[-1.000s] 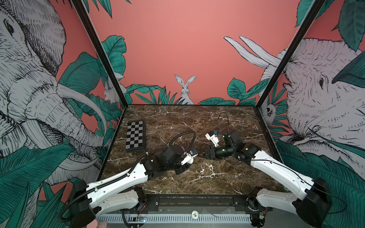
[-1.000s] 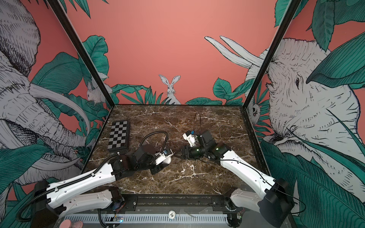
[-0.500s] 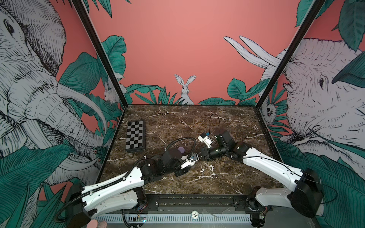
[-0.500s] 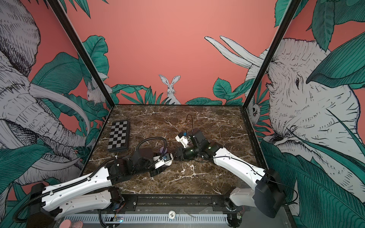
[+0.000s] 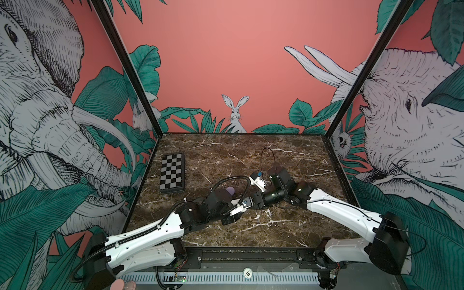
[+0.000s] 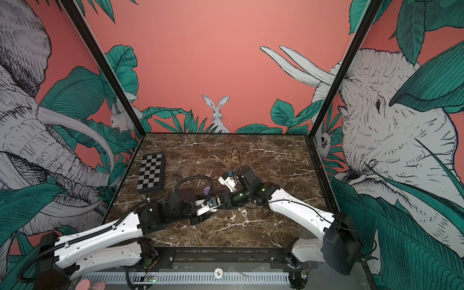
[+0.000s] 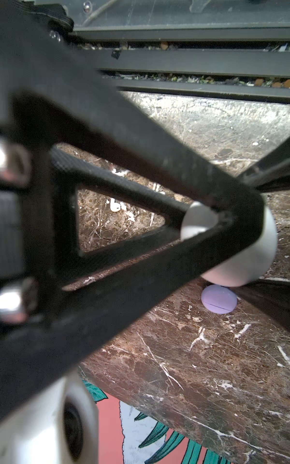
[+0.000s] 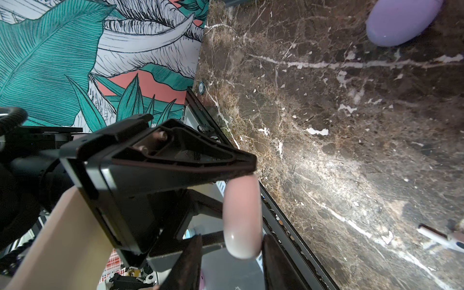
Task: Insert wireless bluetooth earbuds into charging case
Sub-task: Pick up the charging case from the center of the table.
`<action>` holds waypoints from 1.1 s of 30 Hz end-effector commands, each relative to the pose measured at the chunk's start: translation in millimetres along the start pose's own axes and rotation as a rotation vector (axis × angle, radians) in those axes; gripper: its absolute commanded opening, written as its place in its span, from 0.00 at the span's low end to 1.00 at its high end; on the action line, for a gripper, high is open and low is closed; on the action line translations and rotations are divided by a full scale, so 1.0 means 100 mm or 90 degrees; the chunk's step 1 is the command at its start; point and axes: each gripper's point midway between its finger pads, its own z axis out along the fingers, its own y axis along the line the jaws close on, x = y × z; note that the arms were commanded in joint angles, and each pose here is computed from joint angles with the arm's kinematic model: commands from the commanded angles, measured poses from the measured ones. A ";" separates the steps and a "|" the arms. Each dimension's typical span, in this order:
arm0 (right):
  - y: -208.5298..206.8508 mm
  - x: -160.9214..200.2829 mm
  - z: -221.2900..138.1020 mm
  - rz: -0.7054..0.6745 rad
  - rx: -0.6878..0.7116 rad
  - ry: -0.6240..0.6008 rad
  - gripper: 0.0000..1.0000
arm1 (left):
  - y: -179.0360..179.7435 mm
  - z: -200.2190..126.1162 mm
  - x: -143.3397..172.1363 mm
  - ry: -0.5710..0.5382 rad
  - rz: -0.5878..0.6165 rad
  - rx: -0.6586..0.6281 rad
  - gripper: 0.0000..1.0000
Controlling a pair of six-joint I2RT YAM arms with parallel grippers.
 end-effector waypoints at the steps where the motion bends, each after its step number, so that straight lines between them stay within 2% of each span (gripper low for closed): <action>1: 0.04 0.02 0.05 -0.015 -0.008 0.015 0.35 | -0.06 0.01 0.07 0.012 0.017 0.015 0.00; 14: 0.06 -0.02 0.10 -0.026 -0.013 0.018 0.32 | -0.17 0.02 0.08 0.005 0.020 0.049 0.00; 18: 0.08 0.00 0.13 -0.026 -0.020 0.027 0.29 | -0.16 0.01 0.08 0.003 0.026 0.043 0.00; 25: 0.07 0.06 0.17 -0.024 -0.021 0.041 0.29 | -0.13 0.00 0.07 -0.004 0.029 0.033 0.00; 29: 0.06 0.05 0.19 -0.024 -0.025 0.037 0.24 | -0.15 0.01 0.07 -0.002 0.027 0.039 0.00; 33: 0.06 0.06 0.23 -0.020 -0.031 0.045 0.22 | -0.14 0.02 0.06 -0.004 0.027 0.037 0.00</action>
